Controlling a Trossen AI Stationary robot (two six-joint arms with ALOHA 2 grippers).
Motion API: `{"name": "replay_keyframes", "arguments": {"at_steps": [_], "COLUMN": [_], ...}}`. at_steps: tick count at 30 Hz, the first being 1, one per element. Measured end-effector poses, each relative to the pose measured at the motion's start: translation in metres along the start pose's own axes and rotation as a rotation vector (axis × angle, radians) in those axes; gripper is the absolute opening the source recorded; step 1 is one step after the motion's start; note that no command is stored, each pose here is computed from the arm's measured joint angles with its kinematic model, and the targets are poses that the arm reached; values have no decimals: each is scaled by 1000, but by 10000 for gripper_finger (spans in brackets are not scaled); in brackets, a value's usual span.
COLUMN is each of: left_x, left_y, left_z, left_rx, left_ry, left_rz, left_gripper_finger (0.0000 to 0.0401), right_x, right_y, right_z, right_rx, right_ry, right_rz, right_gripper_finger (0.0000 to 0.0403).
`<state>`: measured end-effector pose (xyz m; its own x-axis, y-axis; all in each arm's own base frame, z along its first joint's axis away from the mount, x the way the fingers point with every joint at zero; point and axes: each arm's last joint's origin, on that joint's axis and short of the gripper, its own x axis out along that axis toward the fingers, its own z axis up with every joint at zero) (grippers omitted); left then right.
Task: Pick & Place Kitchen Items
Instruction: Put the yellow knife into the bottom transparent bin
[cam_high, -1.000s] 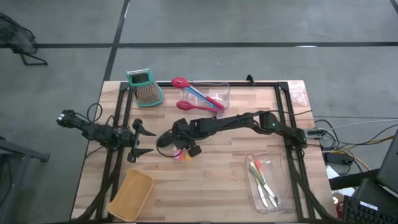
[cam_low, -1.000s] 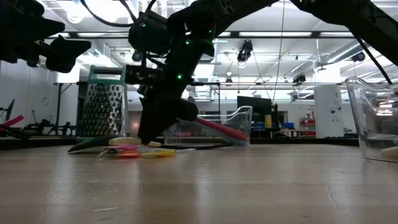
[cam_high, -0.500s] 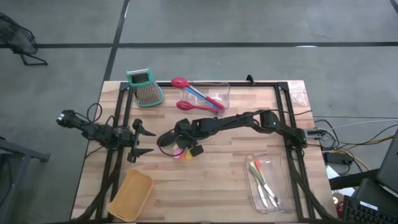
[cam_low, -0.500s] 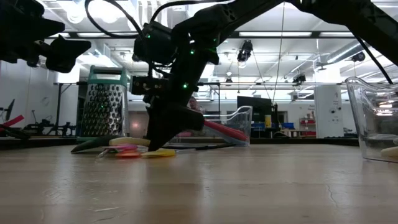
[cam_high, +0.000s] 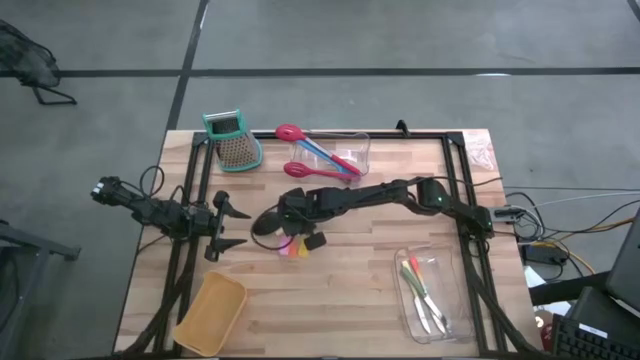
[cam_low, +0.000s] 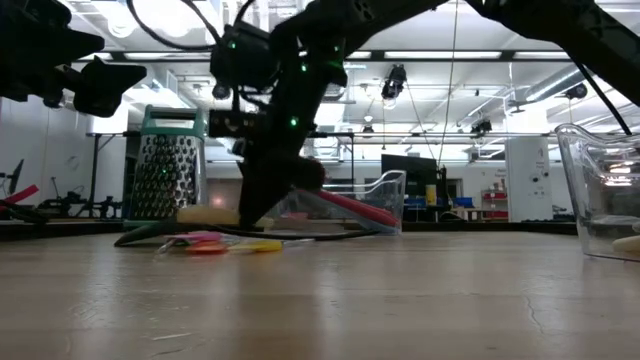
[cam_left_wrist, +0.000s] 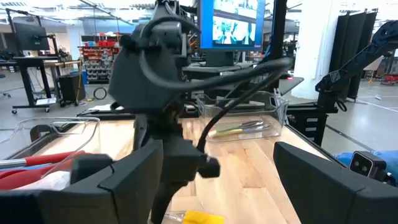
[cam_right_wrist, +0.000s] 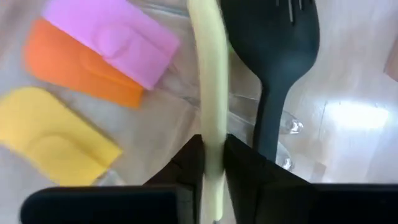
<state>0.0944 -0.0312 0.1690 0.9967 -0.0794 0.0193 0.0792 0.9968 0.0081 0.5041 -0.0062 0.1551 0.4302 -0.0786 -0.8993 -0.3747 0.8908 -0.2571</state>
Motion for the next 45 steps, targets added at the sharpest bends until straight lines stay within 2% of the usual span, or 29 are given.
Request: {"name": "replay_keyframes", "arguments": {"at_steps": [9,15,25,32,39,45], "left_x": [0,0,0,0,0,0], "left_y": [0,0,0,0,0,0], "left_z": [0,0,0,0,0,0], "left_rx": [0,0,0,0,0,0], "left_ry": [0,0,-1,0,-1,-1], "left_rz": [0,0,0,0,0,0], "left_gripper_finger": [312,312,312,312,312,312], "right_x": [-46,-73,-106,-129,-156,-188], "right_y": [2,12,51,84,112,143], "right_z": [29,36,39,47,43,41], "right_rx": [228,328,470,527,601,713], "right_ry": [-44,28,200,202,268,216], "right_rz": [6,50,107,112,-55,-230], "right_gripper_finger": [38,37,36,36,36,36]}}
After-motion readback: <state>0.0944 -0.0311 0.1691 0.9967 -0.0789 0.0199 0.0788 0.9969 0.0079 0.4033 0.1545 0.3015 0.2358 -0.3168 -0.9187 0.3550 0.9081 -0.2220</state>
